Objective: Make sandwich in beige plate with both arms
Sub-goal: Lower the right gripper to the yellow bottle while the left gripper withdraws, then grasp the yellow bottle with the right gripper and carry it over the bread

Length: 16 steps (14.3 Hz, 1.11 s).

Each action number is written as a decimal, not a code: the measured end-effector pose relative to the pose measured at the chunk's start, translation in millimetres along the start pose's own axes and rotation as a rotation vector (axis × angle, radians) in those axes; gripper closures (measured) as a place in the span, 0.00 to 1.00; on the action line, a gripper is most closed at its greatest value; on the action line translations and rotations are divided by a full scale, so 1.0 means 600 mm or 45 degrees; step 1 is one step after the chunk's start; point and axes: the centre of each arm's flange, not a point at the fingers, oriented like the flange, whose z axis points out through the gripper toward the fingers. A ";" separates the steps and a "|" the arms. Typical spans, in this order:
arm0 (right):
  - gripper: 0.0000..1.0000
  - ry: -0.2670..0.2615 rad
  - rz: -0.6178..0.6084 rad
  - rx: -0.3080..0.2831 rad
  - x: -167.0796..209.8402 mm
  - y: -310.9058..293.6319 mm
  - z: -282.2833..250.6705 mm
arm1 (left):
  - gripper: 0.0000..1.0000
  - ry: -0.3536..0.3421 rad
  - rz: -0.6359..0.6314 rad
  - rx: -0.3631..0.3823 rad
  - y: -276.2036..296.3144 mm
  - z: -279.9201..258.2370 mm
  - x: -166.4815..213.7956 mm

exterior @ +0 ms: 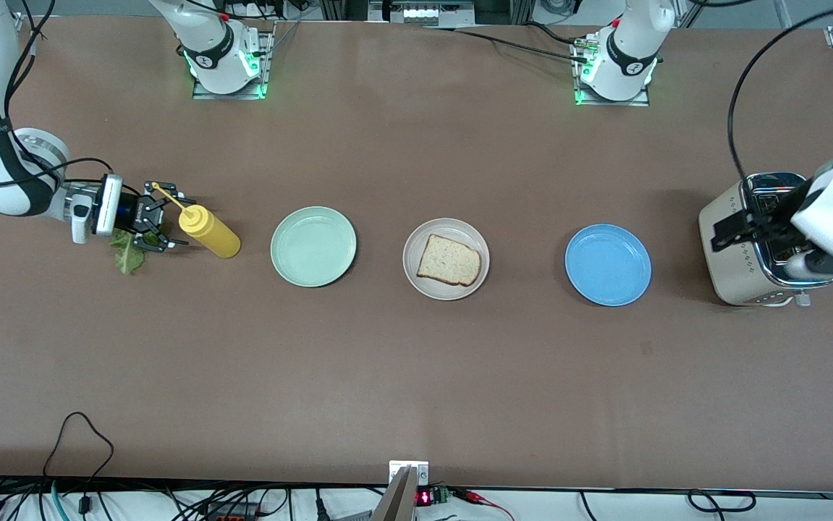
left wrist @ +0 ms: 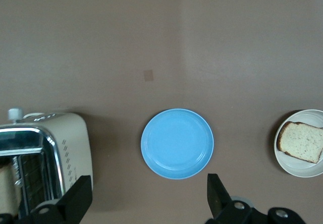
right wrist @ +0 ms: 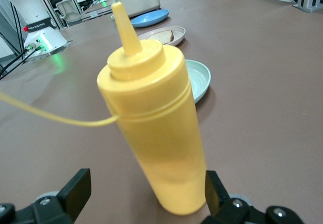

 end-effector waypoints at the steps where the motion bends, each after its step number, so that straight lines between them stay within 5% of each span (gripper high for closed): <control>1: 0.00 0.002 -0.003 -0.002 0.002 0.002 0.004 | 0.00 -0.037 -0.026 0.003 -0.008 -0.021 -0.022; 12: 0.00 0.012 -0.006 -0.030 0.021 0.019 0.053 | 0.00 -0.078 -0.046 0.009 -0.013 -0.031 -0.097; 16: 0.34 0.005 -0.016 -0.033 0.026 0.022 0.057 | 0.00 -0.091 -0.044 0.010 -0.012 -0.034 -0.107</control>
